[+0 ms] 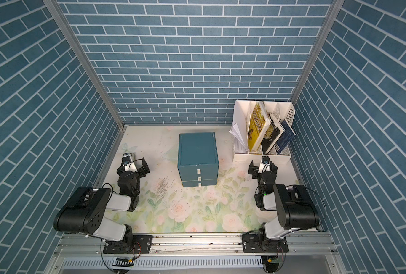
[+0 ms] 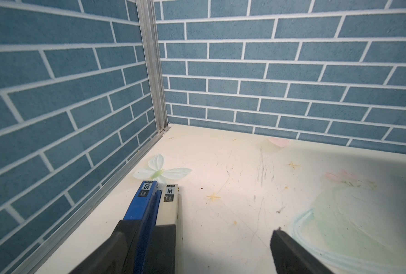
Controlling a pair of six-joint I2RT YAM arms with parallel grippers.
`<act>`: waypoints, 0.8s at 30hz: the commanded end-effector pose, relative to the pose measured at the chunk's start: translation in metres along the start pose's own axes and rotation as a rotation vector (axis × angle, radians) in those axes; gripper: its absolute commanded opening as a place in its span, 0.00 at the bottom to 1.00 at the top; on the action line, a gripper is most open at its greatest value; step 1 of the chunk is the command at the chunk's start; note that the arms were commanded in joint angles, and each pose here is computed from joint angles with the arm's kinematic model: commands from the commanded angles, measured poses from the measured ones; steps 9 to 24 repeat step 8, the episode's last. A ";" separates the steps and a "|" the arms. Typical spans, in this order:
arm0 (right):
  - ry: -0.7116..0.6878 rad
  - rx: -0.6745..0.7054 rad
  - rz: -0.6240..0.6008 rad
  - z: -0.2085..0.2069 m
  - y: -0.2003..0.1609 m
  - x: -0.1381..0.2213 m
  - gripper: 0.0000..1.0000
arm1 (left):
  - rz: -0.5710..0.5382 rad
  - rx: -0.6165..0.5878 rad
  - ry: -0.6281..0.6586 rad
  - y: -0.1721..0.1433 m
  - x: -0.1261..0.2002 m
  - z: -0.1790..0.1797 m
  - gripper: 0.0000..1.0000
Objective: Place the plugs into the drawer by color
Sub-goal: Reset both arms
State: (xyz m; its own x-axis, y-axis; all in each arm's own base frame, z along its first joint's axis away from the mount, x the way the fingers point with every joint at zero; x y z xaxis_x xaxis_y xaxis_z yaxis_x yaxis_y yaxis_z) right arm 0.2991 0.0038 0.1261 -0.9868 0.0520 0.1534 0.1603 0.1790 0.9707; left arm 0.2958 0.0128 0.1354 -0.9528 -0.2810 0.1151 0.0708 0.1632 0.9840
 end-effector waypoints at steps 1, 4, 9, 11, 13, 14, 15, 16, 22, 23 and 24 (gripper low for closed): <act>-0.001 0.018 -0.029 0.000 0.008 -0.004 1.00 | -0.023 0.001 -0.006 0.004 0.000 0.001 1.00; -0.001 0.019 -0.026 0.000 0.008 -0.005 1.00 | -0.025 0.002 -0.008 0.004 0.000 0.000 1.00; 0.002 0.020 -0.034 0.001 0.009 -0.003 1.00 | -0.023 0.002 -0.008 0.004 0.000 0.001 1.00; 0.002 0.020 -0.034 0.001 0.009 -0.003 1.00 | -0.023 0.002 -0.008 0.004 0.000 0.001 1.00; 0.002 0.020 -0.034 0.001 0.009 -0.003 1.00 | -0.023 0.002 -0.008 0.004 0.000 0.001 1.00; 0.002 0.020 -0.034 0.001 0.009 -0.003 1.00 | -0.023 0.002 -0.008 0.004 0.000 0.001 1.00; 0.002 0.020 -0.034 0.001 0.009 -0.003 1.00 | -0.023 0.002 -0.008 0.004 0.000 0.001 1.00; 0.002 0.020 -0.034 0.001 0.009 -0.003 1.00 | -0.023 0.002 -0.008 0.004 0.000 0.001 1.00; 0.002 0.020 -0.034 0.001 0.009 -0.003 1.00 | -0.023 0.002 -0.008 0.004 0.000 0.001 1.00; 0.002 0.020 -0.034 0.001 0.009 -0.003 1.00 | -0.023 0.002 -0.008 0.004 0.000 0.001 1.00; 0.002 0.020 -0.034 0.001 0.009 -0.003 1.00 | -0.023 0.002 -0.008 0.004 0.000 0.001 1.00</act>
Point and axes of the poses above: each gripper's point midway between its finger pads, its own x axis back along the fingers, its own z axis along the line the jaws close on, y = z × x, the point moved 7 cm from there along x, back along the fingers, and after that the axes turned 7 degrees about x, right-handed, at the moved point
